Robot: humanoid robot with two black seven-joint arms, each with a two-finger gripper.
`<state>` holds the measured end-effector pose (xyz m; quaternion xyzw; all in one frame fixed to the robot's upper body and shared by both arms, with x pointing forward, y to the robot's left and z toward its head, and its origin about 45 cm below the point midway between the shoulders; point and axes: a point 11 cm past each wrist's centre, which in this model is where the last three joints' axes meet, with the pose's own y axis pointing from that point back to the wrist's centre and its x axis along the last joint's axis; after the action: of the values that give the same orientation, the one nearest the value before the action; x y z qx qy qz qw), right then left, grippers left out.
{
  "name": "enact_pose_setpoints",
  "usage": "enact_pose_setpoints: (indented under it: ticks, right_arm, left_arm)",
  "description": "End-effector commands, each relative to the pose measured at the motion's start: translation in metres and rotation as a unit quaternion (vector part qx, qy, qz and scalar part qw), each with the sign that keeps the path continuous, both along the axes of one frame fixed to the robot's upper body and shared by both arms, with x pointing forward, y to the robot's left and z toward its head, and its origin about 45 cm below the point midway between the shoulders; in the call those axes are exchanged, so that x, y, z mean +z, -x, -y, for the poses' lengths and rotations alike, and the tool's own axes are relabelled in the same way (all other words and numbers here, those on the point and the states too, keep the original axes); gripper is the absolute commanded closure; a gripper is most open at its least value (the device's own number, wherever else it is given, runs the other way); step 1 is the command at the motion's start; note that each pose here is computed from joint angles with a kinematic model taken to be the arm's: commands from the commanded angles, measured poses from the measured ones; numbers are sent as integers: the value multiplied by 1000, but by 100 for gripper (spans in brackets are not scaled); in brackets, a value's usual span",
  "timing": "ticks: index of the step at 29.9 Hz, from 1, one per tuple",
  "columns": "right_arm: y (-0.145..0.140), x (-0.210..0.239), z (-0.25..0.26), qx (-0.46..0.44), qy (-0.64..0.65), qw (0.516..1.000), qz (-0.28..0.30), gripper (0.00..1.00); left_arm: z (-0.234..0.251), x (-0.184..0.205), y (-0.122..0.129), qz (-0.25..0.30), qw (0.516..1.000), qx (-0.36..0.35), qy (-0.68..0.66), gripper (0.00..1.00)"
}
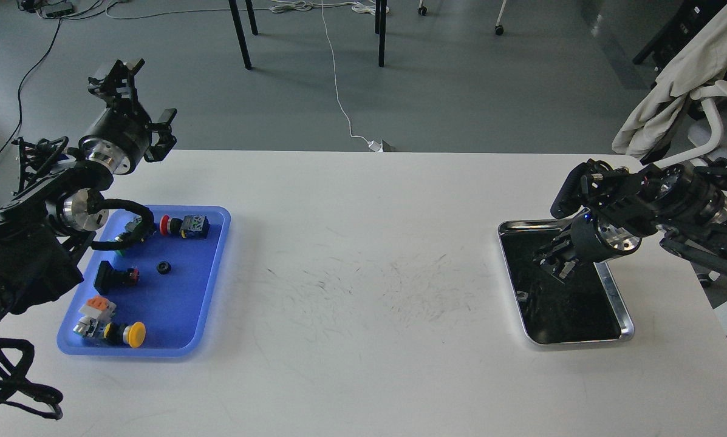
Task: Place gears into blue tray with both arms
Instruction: 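Lift the black part and carry it toward the table centre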
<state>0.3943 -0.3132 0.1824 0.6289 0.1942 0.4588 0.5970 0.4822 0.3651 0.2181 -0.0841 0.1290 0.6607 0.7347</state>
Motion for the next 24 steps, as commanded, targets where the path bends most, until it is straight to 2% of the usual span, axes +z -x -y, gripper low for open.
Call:
enact_pose_setpoints:
  ticks: [1,11,17,24]
  right_arm:
    - [-14,15,-14,-2,-30,999,26,99]
    - [-52,49,-103,62,-172,974,131,99]
    - [-44,47,-165,116,-218,960,131,99]
    - [-15,34,-238,195,-291,927,132,99]
  left_arm:
    - [2,1,-1,1,1000,-2,0,1]
    - [-22,17,0,13,1000,5,-12,1]
    - [-32,22,2,18,1000,7,-18,1]
    - [-37,24,3,19,1000,9,-21,1]
